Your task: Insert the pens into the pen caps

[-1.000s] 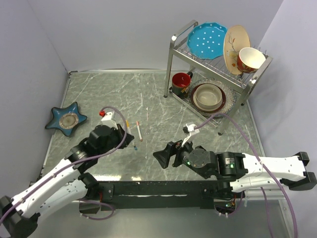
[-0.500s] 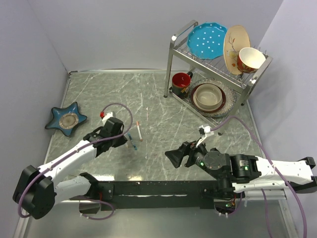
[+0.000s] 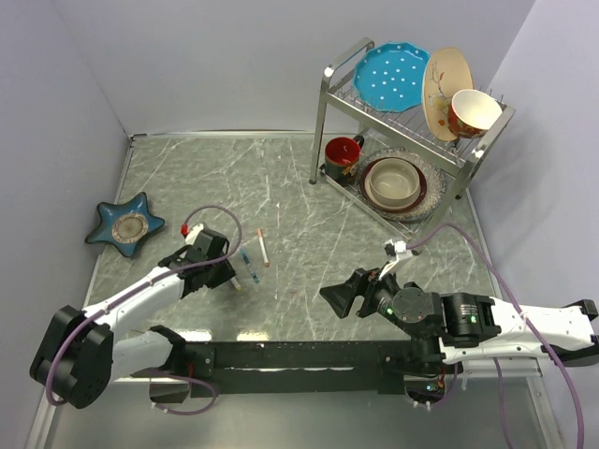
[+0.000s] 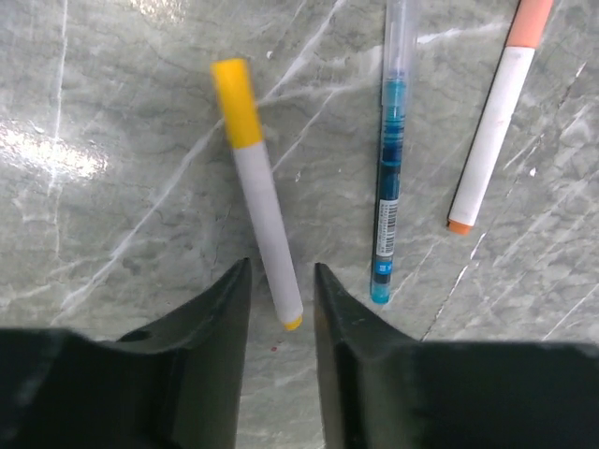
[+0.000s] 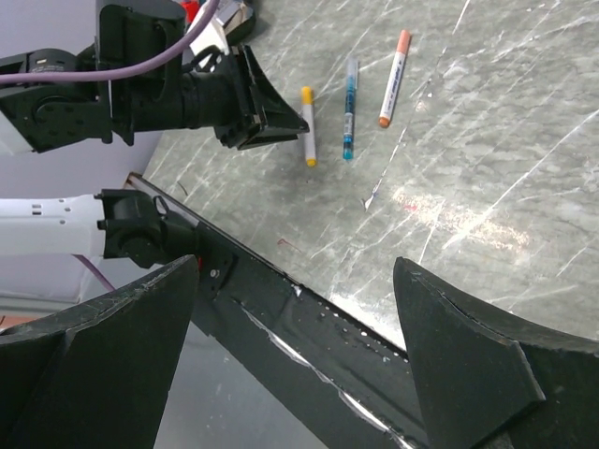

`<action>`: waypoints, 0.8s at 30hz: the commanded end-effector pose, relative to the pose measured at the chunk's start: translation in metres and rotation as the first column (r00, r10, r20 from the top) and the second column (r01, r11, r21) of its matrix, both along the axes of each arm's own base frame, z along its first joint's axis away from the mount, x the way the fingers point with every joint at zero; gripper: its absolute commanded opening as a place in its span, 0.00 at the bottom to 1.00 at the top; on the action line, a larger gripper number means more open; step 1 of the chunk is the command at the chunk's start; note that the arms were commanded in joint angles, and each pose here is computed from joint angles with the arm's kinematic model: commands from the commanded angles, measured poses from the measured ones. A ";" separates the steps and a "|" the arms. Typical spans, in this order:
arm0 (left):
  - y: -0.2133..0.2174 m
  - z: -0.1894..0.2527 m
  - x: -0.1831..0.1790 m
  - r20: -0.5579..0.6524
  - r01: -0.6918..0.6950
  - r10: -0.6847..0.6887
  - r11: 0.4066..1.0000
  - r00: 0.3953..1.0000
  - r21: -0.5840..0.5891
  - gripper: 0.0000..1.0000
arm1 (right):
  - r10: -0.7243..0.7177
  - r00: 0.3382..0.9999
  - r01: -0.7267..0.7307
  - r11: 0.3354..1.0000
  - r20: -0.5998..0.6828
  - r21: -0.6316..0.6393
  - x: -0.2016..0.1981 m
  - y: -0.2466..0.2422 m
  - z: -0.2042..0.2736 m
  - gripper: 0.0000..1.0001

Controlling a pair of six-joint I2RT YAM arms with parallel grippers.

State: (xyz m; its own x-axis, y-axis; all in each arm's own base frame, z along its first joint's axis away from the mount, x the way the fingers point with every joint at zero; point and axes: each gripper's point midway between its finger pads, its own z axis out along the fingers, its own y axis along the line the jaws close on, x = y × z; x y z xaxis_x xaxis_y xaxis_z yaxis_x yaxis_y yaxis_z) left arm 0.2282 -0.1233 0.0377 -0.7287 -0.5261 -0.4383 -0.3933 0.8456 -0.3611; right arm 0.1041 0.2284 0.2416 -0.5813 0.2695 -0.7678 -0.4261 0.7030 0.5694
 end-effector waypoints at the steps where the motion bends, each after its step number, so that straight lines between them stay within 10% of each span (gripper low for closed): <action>1: 0.002 0.020 0.010 0.045 -0.030 0.031 0.999 0.998 -0.016 0.43 | -0.016 1.000 0.016 1.000 -0.001 0.027 0.002 0.003 0.013 0.92; 7: -0.004 0.085 0.026 0.195 0.052 -0.045 0.998 0.980 -0.032 0.62 | -0.012 1.000 0.012 1.000 0.011 -0.006 0.003 0.009 0.017 0.93; 11: -0.030 0.147 0.027 0.402 0.278 -0.228 0.958 0.887 -0.069 0.99 | -0.026 0.999 0.026 1.000 0.042 0.000 0.008 0.012 0.025 0.94; 24: -0.070 0.265 -0.049 0.876 0.717 -0.388 0.693 0.286 0.073 0.99 | -0.243 0.969 0.241 0.969 0.039 0.048 0.033 0.004 0.041 1.00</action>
State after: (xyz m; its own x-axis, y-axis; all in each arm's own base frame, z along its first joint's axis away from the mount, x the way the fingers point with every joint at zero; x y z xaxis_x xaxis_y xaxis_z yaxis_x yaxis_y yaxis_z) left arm 0.2054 -0.1838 0.2740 -0.4390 -0.3645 -0.8212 0.5297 0.6333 -0.5642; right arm 0.1220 0.2411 0.2588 -0.5162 0.2983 -0.8029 -0.3753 0.7639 0.5250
